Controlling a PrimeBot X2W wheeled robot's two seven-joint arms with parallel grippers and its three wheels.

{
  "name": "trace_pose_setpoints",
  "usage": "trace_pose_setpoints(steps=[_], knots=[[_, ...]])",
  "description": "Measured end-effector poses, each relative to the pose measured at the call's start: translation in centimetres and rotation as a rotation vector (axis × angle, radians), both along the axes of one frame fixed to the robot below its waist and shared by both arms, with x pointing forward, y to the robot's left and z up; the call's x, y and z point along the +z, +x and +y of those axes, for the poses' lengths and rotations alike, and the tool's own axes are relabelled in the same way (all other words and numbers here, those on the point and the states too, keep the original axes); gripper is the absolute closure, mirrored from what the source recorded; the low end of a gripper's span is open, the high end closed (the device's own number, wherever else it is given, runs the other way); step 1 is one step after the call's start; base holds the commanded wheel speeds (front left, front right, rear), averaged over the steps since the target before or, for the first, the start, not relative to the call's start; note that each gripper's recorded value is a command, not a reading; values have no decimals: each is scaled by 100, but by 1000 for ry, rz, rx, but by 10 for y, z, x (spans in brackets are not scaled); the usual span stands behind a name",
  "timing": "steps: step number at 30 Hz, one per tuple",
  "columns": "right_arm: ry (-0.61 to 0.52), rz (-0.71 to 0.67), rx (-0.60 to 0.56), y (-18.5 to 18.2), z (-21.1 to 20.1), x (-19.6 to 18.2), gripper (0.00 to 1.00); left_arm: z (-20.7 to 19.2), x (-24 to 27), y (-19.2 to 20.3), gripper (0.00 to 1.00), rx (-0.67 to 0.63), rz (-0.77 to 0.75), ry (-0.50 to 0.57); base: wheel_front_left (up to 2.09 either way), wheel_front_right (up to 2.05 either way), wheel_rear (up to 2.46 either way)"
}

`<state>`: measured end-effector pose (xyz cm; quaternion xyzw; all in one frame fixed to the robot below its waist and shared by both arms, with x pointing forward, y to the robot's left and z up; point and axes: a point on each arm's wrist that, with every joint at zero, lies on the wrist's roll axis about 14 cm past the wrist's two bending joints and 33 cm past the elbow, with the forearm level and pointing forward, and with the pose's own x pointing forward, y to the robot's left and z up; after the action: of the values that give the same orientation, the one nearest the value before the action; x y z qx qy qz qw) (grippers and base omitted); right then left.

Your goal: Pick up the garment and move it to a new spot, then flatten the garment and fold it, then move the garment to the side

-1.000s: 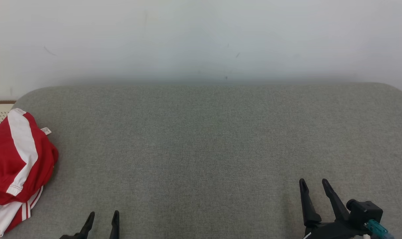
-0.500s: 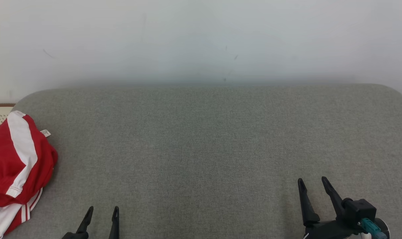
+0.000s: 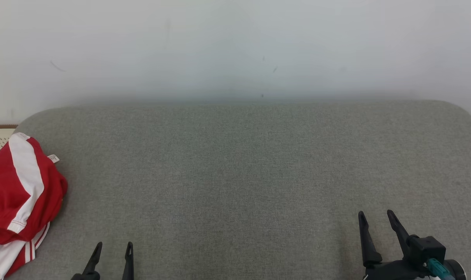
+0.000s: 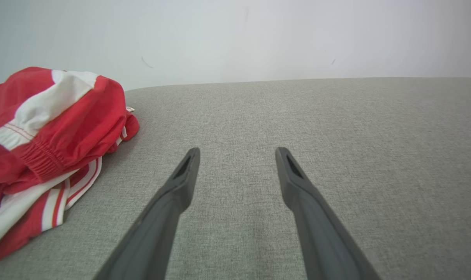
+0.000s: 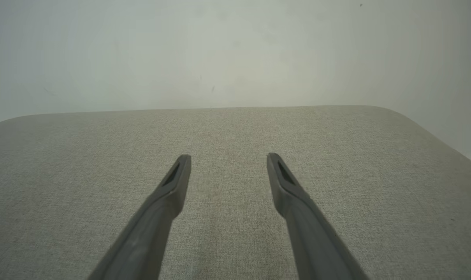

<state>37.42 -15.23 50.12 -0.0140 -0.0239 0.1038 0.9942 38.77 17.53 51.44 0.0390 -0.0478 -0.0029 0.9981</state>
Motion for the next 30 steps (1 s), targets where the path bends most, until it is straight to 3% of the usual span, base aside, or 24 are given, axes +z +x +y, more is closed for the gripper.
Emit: trace_pose_setpoints(steps=[18,25,30], knots=[[10,-11,-38,-2,-7,3,0,11,1,-5,0,45,-6,-1,0,0,0],[7,-14,8,0,8,4,0,22,0,-9,0,78,-2,-7,0,0,0],[26,0,108,3,43,0,0,42,-4,-18,0,135,8,-5,0,0,0]])
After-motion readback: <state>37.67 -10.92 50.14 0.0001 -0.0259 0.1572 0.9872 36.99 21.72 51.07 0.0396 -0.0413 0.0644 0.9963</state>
